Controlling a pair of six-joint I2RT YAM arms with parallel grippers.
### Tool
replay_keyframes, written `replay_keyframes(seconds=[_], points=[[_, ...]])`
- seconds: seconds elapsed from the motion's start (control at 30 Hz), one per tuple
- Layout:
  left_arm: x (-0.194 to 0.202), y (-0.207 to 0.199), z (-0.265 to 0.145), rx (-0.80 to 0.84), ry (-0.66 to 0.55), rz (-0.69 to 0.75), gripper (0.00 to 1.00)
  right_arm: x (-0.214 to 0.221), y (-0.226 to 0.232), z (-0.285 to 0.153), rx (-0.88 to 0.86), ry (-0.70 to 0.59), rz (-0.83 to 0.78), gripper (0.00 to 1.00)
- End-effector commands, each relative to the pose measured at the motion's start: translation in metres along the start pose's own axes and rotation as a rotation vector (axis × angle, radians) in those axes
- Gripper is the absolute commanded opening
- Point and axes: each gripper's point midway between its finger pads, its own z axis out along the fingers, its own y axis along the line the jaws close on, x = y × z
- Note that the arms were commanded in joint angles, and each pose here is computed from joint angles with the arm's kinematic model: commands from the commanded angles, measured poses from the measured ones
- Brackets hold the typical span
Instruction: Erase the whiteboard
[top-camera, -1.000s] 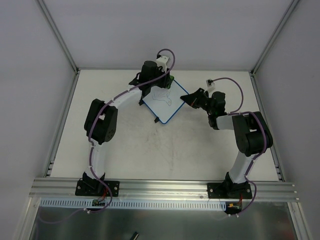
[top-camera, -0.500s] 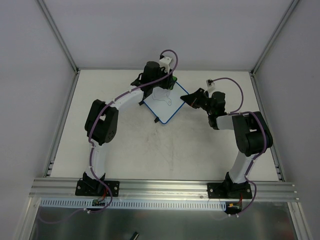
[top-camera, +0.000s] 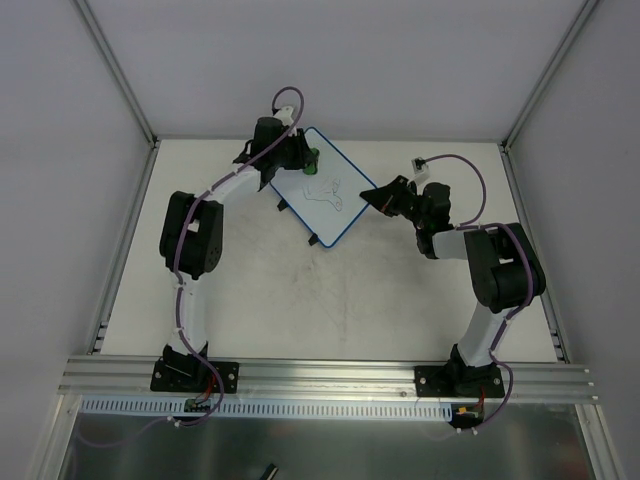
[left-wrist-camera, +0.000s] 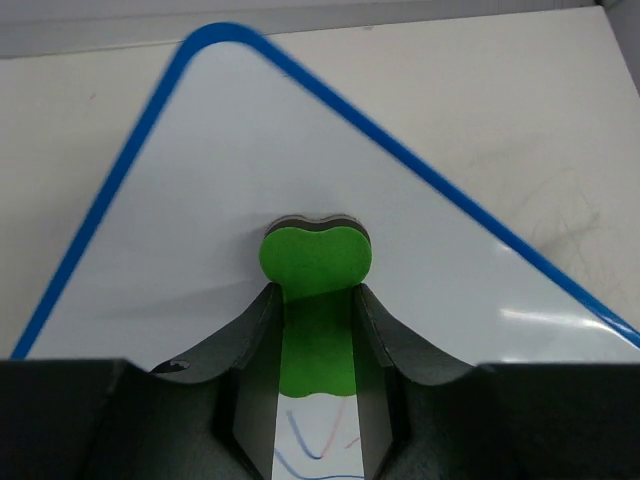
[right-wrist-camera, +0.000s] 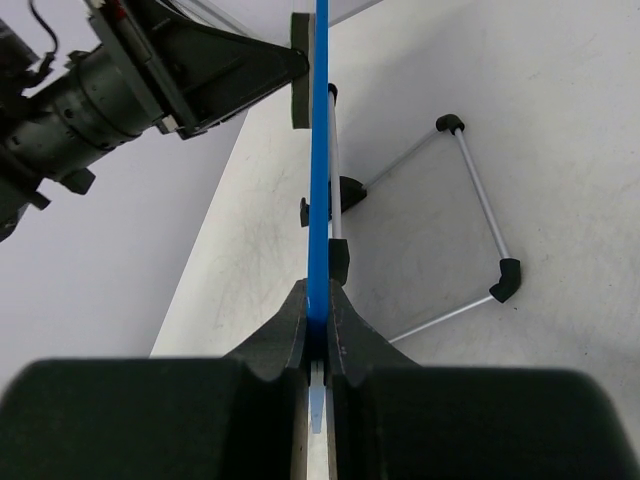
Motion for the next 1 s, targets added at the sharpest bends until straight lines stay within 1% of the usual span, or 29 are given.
replay_keyframes(seconds=[0.0, 0.1, 0.17, 0.5, 0.6, 0.63, 0.7, 0.8, 0.83, 0.93, 0.97], points=[[0.047, 0.042, 0.003, -0.106, 0.113, -0.155, 0.00, 0.002, 0.032, 0.007, -0.130, 0.031, -0.090, 0.00], [0.062, 0.053, 0.002, -0.135, 0.144, -0.257, 0.00, 0.002, 0.032, 0.006, -0.130, 0.031, -0.086, 0.00], [0.070, 0.060, -0.001, -0.137, 0.166, -0.298, 0.00, 0.003, 0.032, 0.006, -0.129, 0.034, -0.085, 0.00], [0.076, 0.061, -0.012, -0.155, 0.175, -0.310, 0.00, 0.003, 0.031, 0.006, -0.126, 0.032, -0.084, 0.00], [0.071, 0.049, -0.013, -0.112, 0.164, -0.276, 0.00, 0.003, 0.030, 0.006, -0.126, 0.033, -0.082, 0.00], [0.067, 0.043, -0.013, -0.083, 0.151, -0.247, 0.00, 0.003, 0.031, 0.006, -0.126, 0.031, -0.083, 0.00], [0.069, 0.028, -0.013, -0.057, 0.155, -0.183, 0.00, 0.003, 0.031, 0.006, -0.128, 0.033, -0.082, 0.00], [0.067, 0.013, -0.015, -0.062, 0.142, -0.111, 0.00, 0.002, 0.029, 0.006, -0.126, 0.033, -0.079, 0.00], [0.067, -0.001, -0.015, -0.042, 0.140, -0.066, 0.00, 0.003, 0.030, 0.006, -0.129, 0.034, -0.080, 0.00], [0.067, -0.022, -0.014, -0.011, 0.133, 0.025, 0.00, 0.003, 0.030, 0.007, -0.130, 0.035, -0.080, 0.00], [0.070, -0.037, -0.012, 0.012, 0.134, 0.057, 0.00, 0.002, 0.030, 0.007, -0.131, 0.034, -0.081, 0.00]])
